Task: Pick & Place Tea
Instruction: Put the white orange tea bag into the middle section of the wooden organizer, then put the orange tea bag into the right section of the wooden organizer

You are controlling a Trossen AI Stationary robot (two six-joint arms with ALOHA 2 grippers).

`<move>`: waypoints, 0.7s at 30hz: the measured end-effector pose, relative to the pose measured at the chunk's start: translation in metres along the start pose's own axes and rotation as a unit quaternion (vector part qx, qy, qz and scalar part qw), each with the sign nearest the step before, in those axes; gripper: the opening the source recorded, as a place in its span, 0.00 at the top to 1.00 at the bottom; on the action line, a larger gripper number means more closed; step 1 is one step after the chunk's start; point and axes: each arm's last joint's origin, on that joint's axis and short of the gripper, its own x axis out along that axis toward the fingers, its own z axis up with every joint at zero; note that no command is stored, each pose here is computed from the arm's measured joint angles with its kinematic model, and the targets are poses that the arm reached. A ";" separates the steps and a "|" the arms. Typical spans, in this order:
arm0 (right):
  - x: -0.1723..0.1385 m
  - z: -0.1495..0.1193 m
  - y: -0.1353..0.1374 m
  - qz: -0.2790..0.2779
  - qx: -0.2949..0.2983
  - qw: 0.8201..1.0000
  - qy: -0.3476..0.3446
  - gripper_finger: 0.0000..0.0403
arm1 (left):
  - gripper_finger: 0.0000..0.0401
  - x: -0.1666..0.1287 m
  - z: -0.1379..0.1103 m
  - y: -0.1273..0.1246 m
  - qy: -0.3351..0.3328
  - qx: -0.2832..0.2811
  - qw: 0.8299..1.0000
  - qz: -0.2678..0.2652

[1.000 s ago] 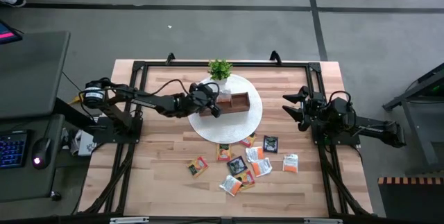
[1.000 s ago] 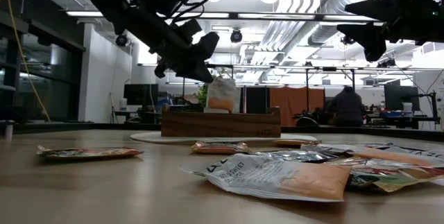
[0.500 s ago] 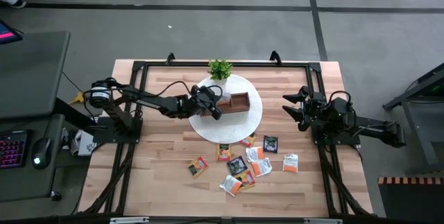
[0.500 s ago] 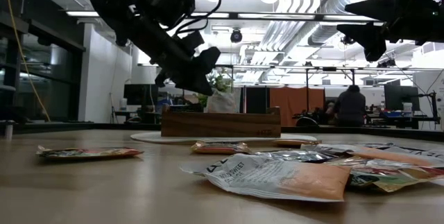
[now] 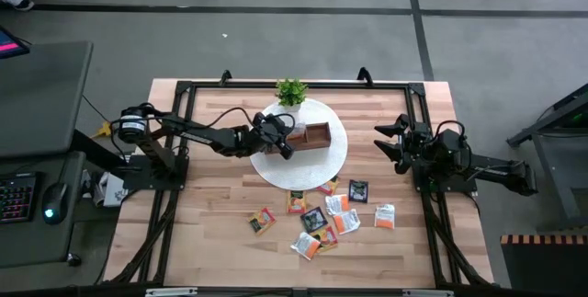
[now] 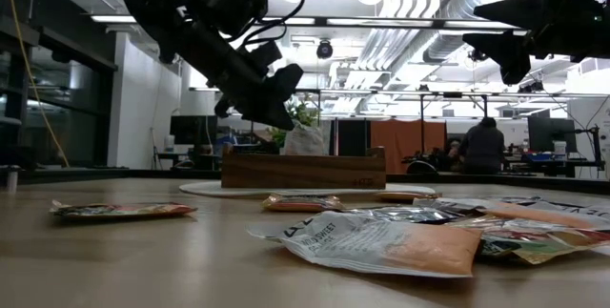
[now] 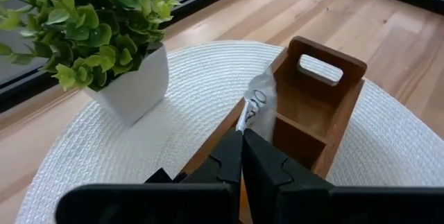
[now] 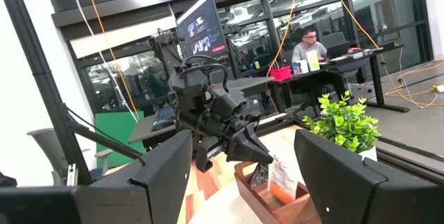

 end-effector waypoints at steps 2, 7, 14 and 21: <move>0.000 0.000 0.000 0.000 0.000 1.000 0.000 0.38 | 0.94 0.000 0.000 0.000 0.000 0.007 1.000 0.000; 0.000 0.000 0.000 0.000 0.000 1.000 0.000 0.38 | 0.81 0.000 0.000 0.000 0.000 0.007 1.000 0.000; 0.000 0.000 0.000 0.000 0.000 1.000 0.000 0.38 | 0.67 0.000 0.000 0.001 -0.007 0.011 1.000 0.020; 0.000 0.000 0.000 0.000 0.000 1.000 0.000 0.38 | 0.62 0.000 0.001 0.002 -0.012 0.015 0.999 0.033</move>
